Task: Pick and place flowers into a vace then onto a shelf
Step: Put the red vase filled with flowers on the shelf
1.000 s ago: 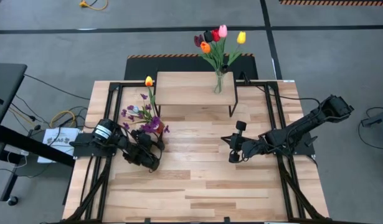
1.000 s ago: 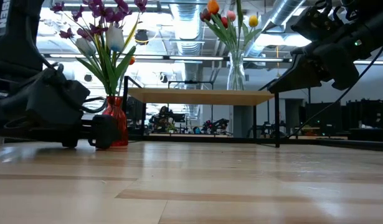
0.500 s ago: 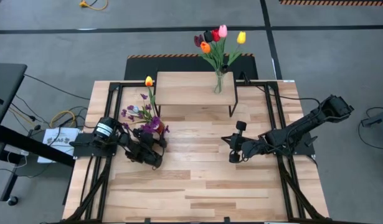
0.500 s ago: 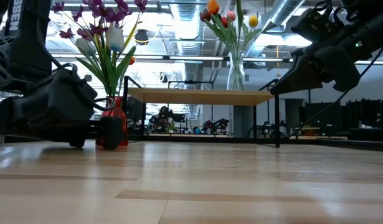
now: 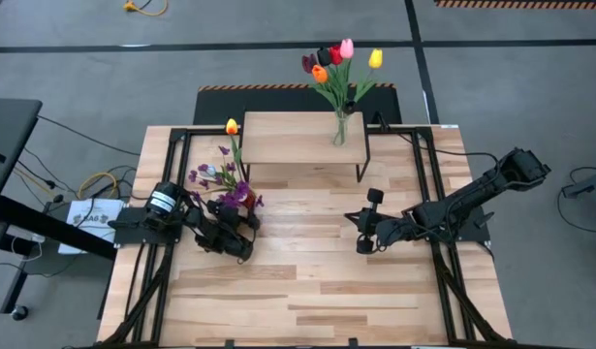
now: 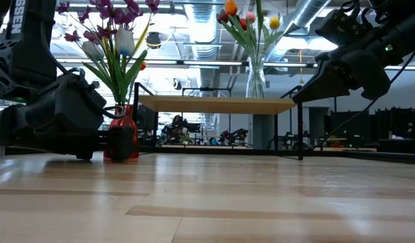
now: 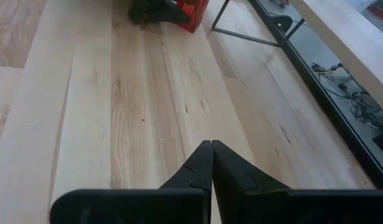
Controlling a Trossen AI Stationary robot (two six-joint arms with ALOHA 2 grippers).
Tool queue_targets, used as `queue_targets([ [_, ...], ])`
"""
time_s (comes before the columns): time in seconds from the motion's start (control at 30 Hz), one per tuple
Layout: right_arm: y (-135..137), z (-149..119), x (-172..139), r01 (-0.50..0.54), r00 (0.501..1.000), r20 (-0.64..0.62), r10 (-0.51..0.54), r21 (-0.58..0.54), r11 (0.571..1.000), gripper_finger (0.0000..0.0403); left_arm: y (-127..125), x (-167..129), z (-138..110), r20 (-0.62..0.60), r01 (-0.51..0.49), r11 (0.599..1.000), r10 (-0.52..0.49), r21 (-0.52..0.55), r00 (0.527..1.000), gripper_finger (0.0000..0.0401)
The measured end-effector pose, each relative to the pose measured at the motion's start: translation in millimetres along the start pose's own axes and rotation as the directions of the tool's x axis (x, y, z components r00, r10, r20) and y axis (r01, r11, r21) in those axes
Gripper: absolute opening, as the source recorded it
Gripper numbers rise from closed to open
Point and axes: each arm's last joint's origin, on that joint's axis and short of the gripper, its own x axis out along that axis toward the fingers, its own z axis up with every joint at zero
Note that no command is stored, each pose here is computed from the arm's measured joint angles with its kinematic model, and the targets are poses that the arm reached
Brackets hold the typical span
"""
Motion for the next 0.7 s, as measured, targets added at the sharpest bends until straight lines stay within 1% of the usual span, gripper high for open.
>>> queue_targets([
  [0.7,0.2,0.0,0.0,-0.008,1.000,0.000,0.008,0.000,1.000,0.0000,0.0,-0.6,0.1,0.009,0.000,1.000,0.000,0.000,1.000,0.0258],
])
